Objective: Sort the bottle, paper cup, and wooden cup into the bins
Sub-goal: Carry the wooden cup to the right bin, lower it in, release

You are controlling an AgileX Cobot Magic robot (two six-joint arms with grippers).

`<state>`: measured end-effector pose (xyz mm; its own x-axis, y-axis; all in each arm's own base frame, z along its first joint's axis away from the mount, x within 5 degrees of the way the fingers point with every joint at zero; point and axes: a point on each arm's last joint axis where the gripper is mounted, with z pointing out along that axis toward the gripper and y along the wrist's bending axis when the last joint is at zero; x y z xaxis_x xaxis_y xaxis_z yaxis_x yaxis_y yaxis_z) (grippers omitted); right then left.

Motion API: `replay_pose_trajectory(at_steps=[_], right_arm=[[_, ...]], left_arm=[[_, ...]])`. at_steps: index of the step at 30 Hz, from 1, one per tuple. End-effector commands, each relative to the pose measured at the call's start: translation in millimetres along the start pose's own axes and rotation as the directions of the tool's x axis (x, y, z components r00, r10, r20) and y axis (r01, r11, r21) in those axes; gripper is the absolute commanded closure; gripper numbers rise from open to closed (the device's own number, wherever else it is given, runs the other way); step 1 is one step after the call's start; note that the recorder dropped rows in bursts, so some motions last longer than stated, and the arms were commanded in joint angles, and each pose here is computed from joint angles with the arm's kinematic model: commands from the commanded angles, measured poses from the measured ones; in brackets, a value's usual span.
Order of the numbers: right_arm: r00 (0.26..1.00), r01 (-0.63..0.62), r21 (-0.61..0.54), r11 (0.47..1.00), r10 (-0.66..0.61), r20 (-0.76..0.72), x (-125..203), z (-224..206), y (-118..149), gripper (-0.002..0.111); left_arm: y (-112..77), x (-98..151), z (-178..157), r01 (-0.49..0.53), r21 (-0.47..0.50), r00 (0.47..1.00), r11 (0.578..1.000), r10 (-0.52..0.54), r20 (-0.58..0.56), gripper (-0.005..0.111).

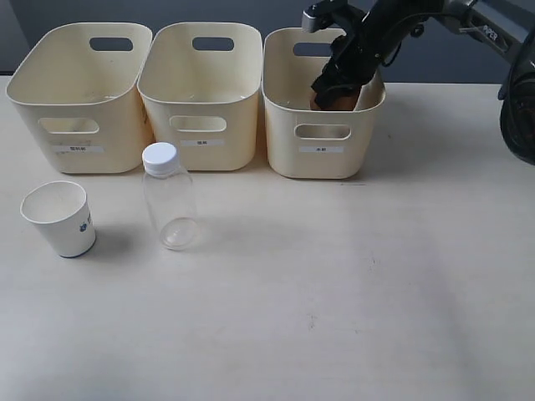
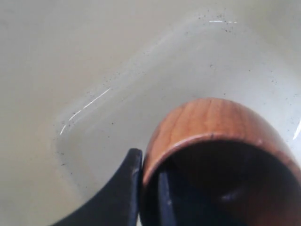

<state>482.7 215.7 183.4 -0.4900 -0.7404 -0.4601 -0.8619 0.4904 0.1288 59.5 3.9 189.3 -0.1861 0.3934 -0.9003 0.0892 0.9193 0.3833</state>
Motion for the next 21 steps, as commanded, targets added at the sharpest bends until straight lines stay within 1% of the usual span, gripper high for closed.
replay_pose_trajectory(at_steps=[1, 2, 3, 5, 6, 7, 9, 15, 21], right_arm=[[1.000, 0.002, -0.014, 1.000, -0.002, 0.000, -1.7, 5.5, 3.6, 0.107], [1.000, 0.002, -0.014, 1.000, -0.002, 0.000, -1.7, 5.5, 3.6, 0.104], [1.000, 0.000, -0.014, 1.000, 0.000, 0.000, -1.7, 5.5, 3.6, 0.098], [1.000, -0.012, -0.007, 1.000, 0.012, -0.002, -2.0, 4.6, 3.1, 0.085], [1.000, -0.020, 0.002, 1.000, 0.020, -0.007, -1.7, 4.2, 2.3, 0.073], [1.000, -0.022, 0.002, 1.000, 0.022, -0.007, -1.7, 4.2, 2.3, 0.070], [1.000, -0.024, 0.002, 1.000, 0.024, -0.007, -1.7, 4.2, 2.3, 0.068], [1.000, -0.020, 0.011, 1.000, 0.020, 0.001, -4.2, -2.3, 3.6, 0.067], [0.998, 0.010, 0.055, 0.998, -0.014, 0.066, -19.4, -43.6, 14.0, 0.067]], left_arm=[[-0.7, 1.2, 0.1, 0.003, 0.005, 1.000, 1.000, -0.003, -0.001, 0.107], [-0.7, 1.2, 0.1, 0.003, 0.005, 1.000, 1.000, -0.003, -0.001, 0.107], [-0.7, 1.2, 0.1, 0.003, 0.005, 1.000, 1.000, -0.003, -0.001, 0.107], [-0.7, 1.2, 0.1, 0.003, 0.005, 1.000, 1.000, -0.003, -0.001, 0.107], [-0.7, 1.2, 0.1, 0.003, 0.005, 1.000, 1.000, -0.003, -0.001, 0.107], [-0.7, 1.2, 0.1, 0.003, 0.005, 1.000, 1.000, -0.003, -0.001, 0.107], [-0.7, 1.2, 0.1, 0.003, 0.005, 1.000, 1.000, -0.003, -0.001, 0.107], [-0.7, 1.2, 0.1, 0.003, 0.005, 1.000, 1.000, -0.003, -0.001, 0.107], [-0.7, 1.2, 0.1, 0.003, 0.005, 1.000, 1.000, -0.003, -0.001, 0.107]])
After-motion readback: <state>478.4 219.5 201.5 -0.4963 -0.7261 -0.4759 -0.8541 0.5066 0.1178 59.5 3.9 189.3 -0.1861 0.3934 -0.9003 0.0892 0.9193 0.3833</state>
